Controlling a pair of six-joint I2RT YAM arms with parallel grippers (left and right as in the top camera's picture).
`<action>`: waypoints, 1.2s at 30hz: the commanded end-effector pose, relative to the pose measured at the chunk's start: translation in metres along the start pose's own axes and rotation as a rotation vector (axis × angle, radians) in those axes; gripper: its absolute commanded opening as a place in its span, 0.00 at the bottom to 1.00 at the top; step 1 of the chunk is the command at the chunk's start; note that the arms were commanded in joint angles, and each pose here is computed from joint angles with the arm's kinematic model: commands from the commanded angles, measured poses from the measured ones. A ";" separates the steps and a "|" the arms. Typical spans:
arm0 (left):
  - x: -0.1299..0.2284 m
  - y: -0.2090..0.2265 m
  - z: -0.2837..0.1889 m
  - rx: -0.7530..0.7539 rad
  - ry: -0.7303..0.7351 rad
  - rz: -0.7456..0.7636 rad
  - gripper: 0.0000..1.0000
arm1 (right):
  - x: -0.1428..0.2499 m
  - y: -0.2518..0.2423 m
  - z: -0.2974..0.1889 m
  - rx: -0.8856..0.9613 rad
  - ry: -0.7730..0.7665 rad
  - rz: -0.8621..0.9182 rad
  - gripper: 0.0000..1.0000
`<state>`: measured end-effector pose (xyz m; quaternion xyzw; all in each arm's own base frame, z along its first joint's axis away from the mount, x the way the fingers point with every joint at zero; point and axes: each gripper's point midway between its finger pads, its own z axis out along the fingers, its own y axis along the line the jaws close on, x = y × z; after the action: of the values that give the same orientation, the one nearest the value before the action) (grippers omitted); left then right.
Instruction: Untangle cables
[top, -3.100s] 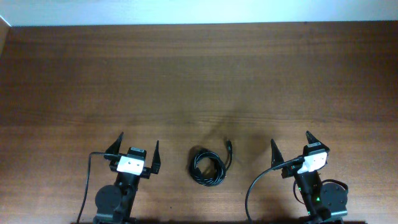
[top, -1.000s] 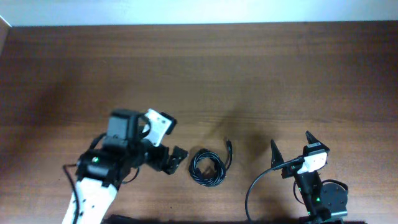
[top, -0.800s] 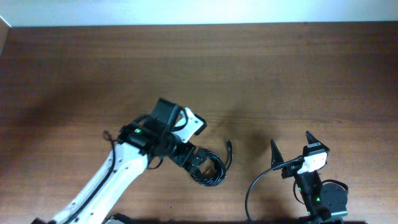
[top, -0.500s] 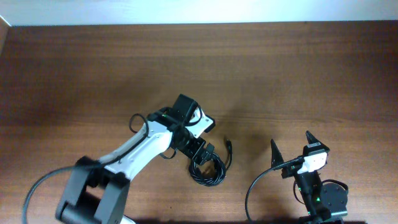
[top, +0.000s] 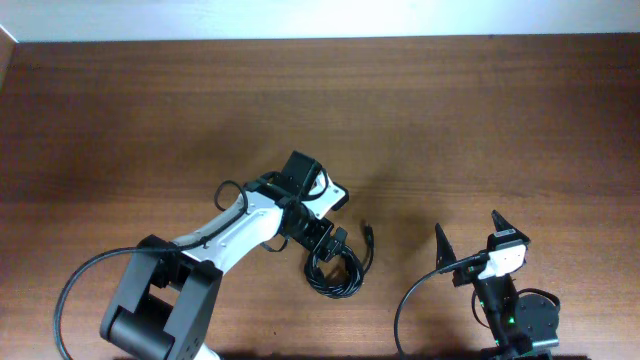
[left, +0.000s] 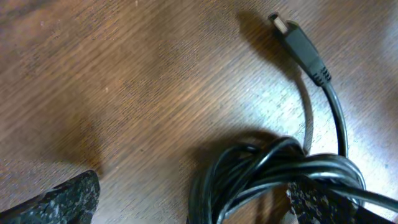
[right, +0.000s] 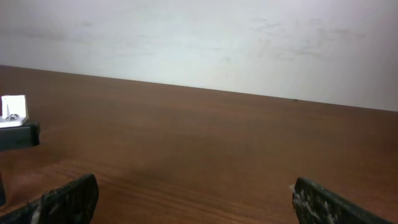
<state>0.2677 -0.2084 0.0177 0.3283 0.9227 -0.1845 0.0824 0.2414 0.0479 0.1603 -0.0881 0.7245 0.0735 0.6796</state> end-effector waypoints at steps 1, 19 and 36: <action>0.012 0.004 0.011 -0.010 0.024 -0.014 0.99 | 0.003 0.001 0.000 -0.010 0.005 0.002 0.99; -0.012 -0.055 0.001 0.342 -0.090 0.015 0.00 | 0.003 0.001 0.000 -0.009 0.005 0.002 0.99; -0.146 0.044 -0.007 -0.116 -0.642 -0.134 0.00 | 0.002 0.001 0.000 -0.009 0.003 0.002 0.99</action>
<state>0.3933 -0.2622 0.0745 0.2383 0.8618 -0.2380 0.3792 0.2415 0.0479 0.1604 -0.0888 0.7243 0.0726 0.6799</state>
